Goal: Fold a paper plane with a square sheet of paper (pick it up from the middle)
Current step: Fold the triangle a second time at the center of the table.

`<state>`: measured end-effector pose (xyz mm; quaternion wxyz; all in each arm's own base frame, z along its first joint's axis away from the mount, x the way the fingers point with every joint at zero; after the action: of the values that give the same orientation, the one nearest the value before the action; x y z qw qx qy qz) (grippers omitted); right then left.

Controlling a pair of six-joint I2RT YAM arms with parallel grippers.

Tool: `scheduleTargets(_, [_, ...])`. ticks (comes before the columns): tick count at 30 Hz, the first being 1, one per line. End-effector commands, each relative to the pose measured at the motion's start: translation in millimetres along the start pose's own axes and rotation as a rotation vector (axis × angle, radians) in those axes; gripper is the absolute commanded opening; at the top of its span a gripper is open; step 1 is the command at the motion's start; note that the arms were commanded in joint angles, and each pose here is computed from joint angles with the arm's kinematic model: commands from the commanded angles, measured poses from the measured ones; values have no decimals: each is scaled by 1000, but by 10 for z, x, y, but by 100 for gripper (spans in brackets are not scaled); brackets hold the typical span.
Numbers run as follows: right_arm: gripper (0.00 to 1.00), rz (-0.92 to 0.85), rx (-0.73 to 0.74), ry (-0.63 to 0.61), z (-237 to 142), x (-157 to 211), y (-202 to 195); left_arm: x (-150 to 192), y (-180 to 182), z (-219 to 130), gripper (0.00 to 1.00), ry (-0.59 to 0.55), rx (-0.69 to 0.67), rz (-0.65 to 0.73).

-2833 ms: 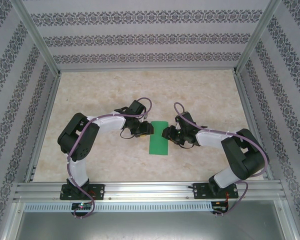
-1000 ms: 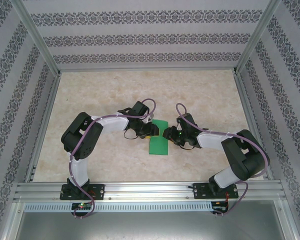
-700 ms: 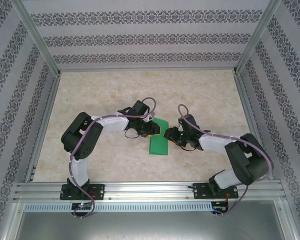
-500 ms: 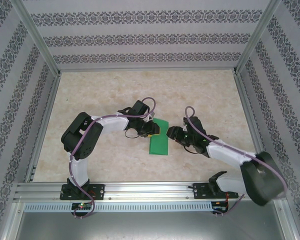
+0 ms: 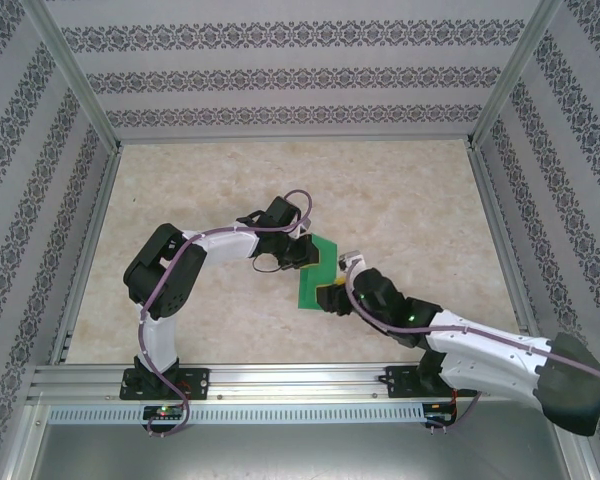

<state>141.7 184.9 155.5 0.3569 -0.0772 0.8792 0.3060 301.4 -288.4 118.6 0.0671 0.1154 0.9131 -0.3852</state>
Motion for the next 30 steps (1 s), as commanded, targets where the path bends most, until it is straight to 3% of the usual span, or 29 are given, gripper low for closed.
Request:
scheduleTargets(1, [58, -223, 108, -51, 56, -23, 108, -98, -35, 12, 10, -29, 6, 1])
scheduleTargets(7, [67, -507, 187, -10, 237, 136, 425, -91, -39, 6, 10, -18, 3, 6])
scheduleTargets(12, [69, -590, 251, -10, 380, 198, 535, -85, -46, -12, 10, -16, -3, 12])
scheduleTargets(15, [69, -613, 395, 22, 460, 220, 456, -85, -52, -18, 10, -15, -4, 13])
scheduleTargets(20, [60, -597, 391, 95, 561, 281, 515, -79, -44, -16, 10, -11, -8, 14])
scheduleTargets(25, [54, -551, 400, 57, 582, 236, 567, -82, -48, -23, 10, -10, -12, 15])
scheduleTargets(30, [42, -541, 418, 27, 559, 197, 563, -83, -49, -23, 11, -10, -13, 15])
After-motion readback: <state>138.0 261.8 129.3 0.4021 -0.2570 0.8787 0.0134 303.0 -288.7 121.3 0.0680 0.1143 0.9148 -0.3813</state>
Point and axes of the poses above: each hand's point on the last joint's axis, 136 mm out from that joint toward the fingers, its own z axis out along the fingers, its own y axis along the line the jaws close on, x = y × z, the point moved 9 cm from there along -z, back along the fingers, and after that the axes turned 14 degrees about z, right-handed, at the moved point
